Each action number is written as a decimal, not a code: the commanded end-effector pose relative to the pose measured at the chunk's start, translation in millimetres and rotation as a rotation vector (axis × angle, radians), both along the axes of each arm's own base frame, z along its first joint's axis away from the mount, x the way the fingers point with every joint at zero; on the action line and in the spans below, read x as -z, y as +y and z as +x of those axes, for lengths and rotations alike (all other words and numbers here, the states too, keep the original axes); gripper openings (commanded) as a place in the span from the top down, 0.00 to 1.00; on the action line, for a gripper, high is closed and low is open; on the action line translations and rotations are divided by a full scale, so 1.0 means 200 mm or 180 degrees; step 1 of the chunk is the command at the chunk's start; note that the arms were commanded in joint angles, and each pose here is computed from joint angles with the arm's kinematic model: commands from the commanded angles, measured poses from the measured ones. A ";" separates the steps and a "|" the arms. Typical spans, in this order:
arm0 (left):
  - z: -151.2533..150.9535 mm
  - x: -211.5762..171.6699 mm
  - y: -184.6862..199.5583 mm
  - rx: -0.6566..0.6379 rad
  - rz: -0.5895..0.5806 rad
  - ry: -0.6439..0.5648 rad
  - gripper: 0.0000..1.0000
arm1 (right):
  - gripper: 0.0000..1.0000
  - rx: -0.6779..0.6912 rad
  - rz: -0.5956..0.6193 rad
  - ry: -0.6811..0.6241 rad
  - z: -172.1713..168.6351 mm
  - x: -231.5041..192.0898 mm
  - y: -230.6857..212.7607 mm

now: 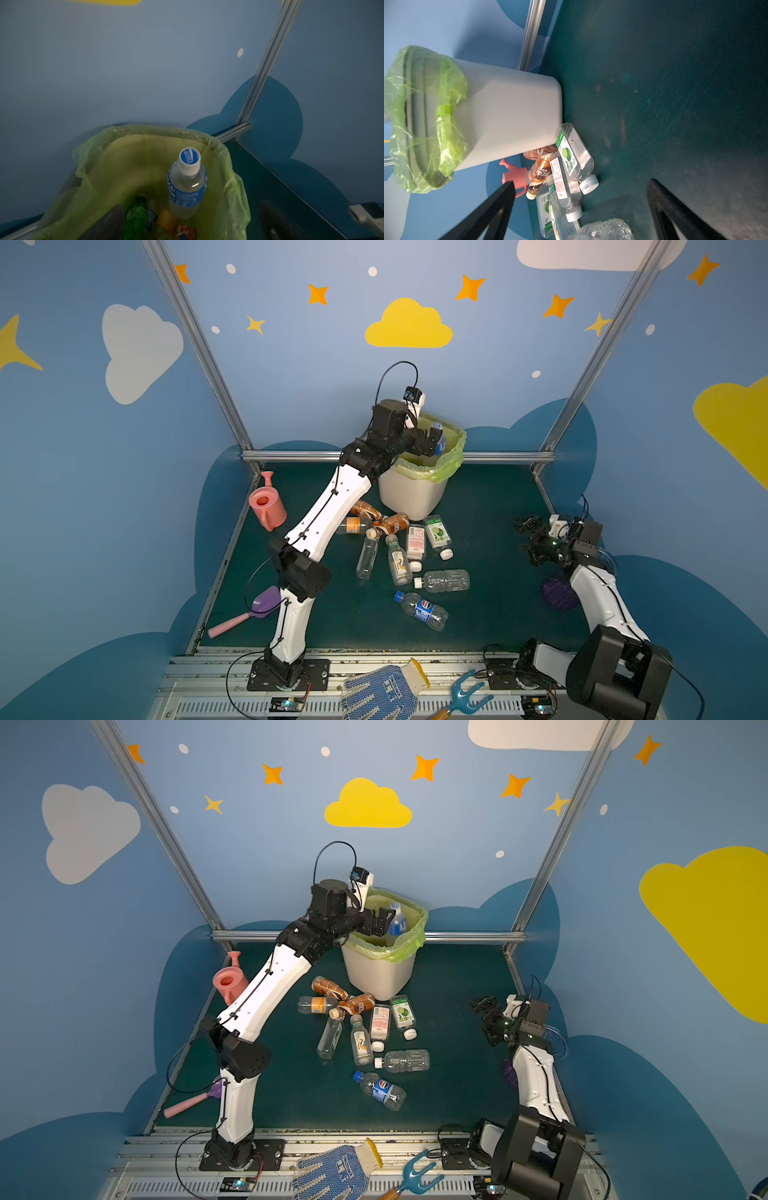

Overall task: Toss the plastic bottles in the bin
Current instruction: 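Open the left gripper over the bin to drop the bottle, then lower the left gripper back while the right gripper reaches toward the pile, then grasp the blue-cap Pepsi water bottle with the right gripper, then lift the Pepsi bottle with the right gripper over the bin and release, then lower the right gripper back while the left gripper reaches into the pile, then grasp the clear white-cap water bottle with the left gripper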

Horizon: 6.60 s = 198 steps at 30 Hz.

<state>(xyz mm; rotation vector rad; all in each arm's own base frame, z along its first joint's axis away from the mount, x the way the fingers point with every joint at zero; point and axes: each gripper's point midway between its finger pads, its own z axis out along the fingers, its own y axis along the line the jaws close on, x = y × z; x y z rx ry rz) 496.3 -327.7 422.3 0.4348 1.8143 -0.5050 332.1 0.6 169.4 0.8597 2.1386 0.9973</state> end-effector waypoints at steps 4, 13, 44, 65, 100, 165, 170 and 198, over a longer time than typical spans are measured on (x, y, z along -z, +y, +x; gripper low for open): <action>-0.48 -0.92 0.33 -0.0053 -0.0673 -0.1102 0.00 | 0.02 0.0070 -0.0074 -0.0162 -0.02 -0.11 -0.01; -0.59 -0.75 0.47 -0.0266 -0.0586 -0.1038 0.00 | 0.02 0.0175 0.0100 0.0232 -0.13 -0.02 0.03; -1.26 1.16 1.30 -0.1920 -0.0740 0.0790 0.00 | 0.04 -0.1470 -0.1056 0.0166 -0.69 0.23 0.82; -1.39 1.40 1.38 -0.2130 -0.0927 0.1163 0.00 | 0.03 -0.3315 -0.2756 0.0119 -0.91 0.40 1.27; -1.37 1.40 1.43 -0.2320 -0.0802 0.1122 0.00 | 0.53 -0.4585 -0.4290 0.0866 -0.99 0.62 1.37; -1.03 1.56 0.82 -0.1213 0.0677 0.2070 0.07 | 0.02 -0.0739 -0.2298 -0.1749 0.17 -1.26 0.56; -0.95 1.59 0.76 -0.1167 0.0918 0.2193 0.10 | 0.02 -0.0708 -0.2102 -0.1217 0.13 -0.85 0.41; -0.90 1.83 0.76 -0.1089 0.1862 0.2666 0.61 | 0.02 -0.0393 -0.1415 -0.0399 -0.20 -0.13 0.14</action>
